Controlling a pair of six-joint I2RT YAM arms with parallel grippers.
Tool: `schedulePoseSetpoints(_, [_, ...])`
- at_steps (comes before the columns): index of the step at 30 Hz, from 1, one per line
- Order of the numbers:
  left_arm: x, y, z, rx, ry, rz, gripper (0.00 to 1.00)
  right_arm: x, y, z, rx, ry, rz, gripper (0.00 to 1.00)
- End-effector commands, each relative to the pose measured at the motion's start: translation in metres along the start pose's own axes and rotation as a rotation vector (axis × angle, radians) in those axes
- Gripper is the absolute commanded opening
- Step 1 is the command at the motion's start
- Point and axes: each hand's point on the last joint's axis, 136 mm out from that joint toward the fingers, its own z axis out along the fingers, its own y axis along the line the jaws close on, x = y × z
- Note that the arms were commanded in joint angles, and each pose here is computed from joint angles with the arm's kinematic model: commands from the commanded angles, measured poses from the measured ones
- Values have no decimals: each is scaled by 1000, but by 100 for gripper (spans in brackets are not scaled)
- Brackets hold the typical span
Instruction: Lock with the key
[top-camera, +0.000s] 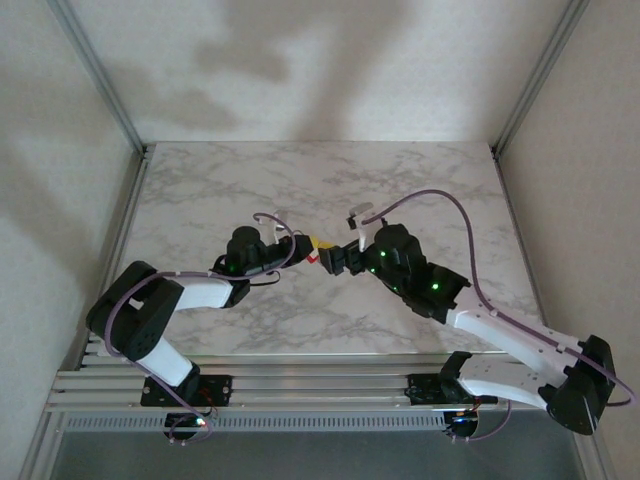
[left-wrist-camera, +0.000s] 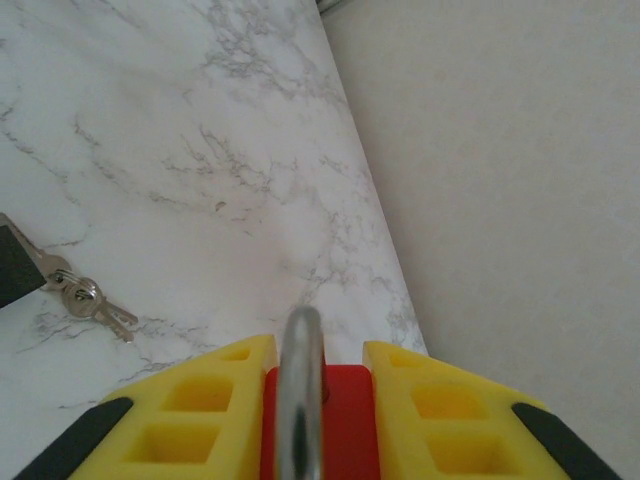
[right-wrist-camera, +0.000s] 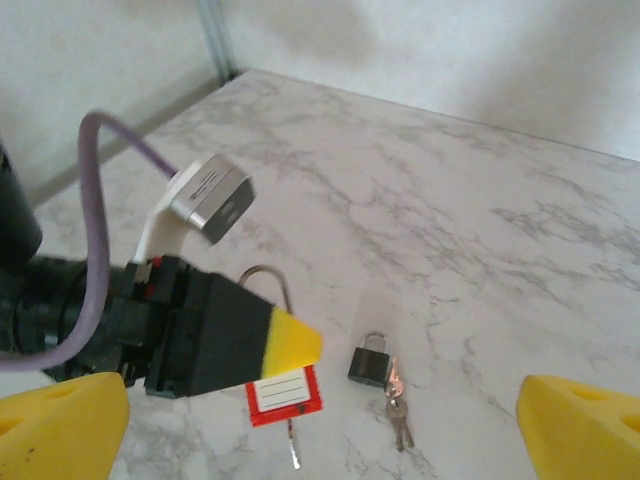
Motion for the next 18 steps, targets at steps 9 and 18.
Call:
schedulePoseSetpoints(9, [-18,-15,-4,103,-76,-52,0,6,-57,-22,78,-21,387,99])
schedulePoseSetpoints(18, [-36,-31,-7,191,-142,-137,0,10,-76,-10,8,-6,602,99])
